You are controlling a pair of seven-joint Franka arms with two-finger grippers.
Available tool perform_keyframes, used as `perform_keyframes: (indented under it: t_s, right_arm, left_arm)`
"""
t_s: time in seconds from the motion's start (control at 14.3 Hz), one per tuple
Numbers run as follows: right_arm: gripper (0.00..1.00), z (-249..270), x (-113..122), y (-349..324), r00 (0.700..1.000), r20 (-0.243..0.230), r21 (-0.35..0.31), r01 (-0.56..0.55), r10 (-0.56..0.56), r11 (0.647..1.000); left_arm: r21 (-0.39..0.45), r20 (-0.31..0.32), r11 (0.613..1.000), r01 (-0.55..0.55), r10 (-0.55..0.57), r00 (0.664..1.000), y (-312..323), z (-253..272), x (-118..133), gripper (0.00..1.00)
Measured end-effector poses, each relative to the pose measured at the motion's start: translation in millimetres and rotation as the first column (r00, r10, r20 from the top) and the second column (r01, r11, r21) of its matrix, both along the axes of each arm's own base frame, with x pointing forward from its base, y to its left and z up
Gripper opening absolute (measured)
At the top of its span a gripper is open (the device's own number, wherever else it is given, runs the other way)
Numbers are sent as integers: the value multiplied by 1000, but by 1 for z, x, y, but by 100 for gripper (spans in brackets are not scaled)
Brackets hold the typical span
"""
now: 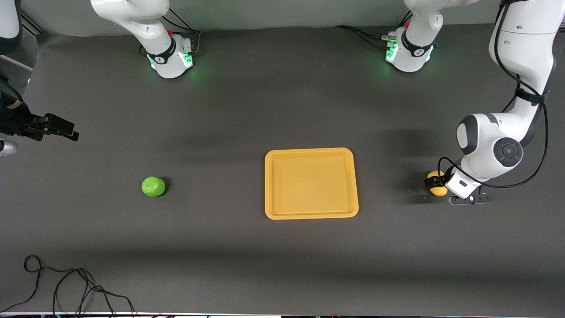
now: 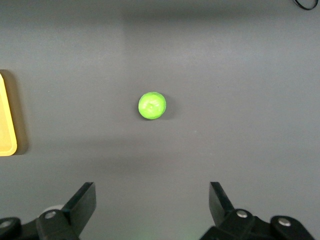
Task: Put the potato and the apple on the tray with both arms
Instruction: 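Move the left gripper down over the yellow potato, then close the left gripper on the yellow potato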
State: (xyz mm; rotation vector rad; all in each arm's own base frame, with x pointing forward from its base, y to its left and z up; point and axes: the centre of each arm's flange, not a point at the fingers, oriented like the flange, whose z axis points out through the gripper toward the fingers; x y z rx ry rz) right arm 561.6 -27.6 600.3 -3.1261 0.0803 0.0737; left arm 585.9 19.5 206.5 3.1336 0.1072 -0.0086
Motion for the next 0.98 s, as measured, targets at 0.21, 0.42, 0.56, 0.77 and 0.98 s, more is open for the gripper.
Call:
perform_keyframes:
  t_s: [0.21, 0.42, 0.56, 0.77, 0.98]
  right_arm:
    - [100, 0, 0, 0, 1000, 0, 0, 0, 0, 1000]
    - [100, 0, 0, 0, 1000, 0, 0, 0, 0, 1000]
    - [100, 0, 0, 0, 1000, 0, 0, 0, 0, 1000]
    - [100, 0, 0, 0, 1000, -1, 0, 0, 0, 1000]
    - [100, 0, 0, 0, 1000, -1, 0, 0, 0, 1000]
  left_arm:
    - [0, -3, 1000, 0, 0, 1000, 0, -1, -1, 80]
    - [-1, -1, 1000, 1, -1, 1000, -1, 0, -1, 61]
    - [-1, -1, 1000, 1, -1, 1000, -1, 0, -1, 60]
    - [-1, 0, 1000, 2, -2, 1000, -1, 1, 0, 60]
    - [-1, -28, 1000, 6, -6, 1000, -2, 16, 7, 60]
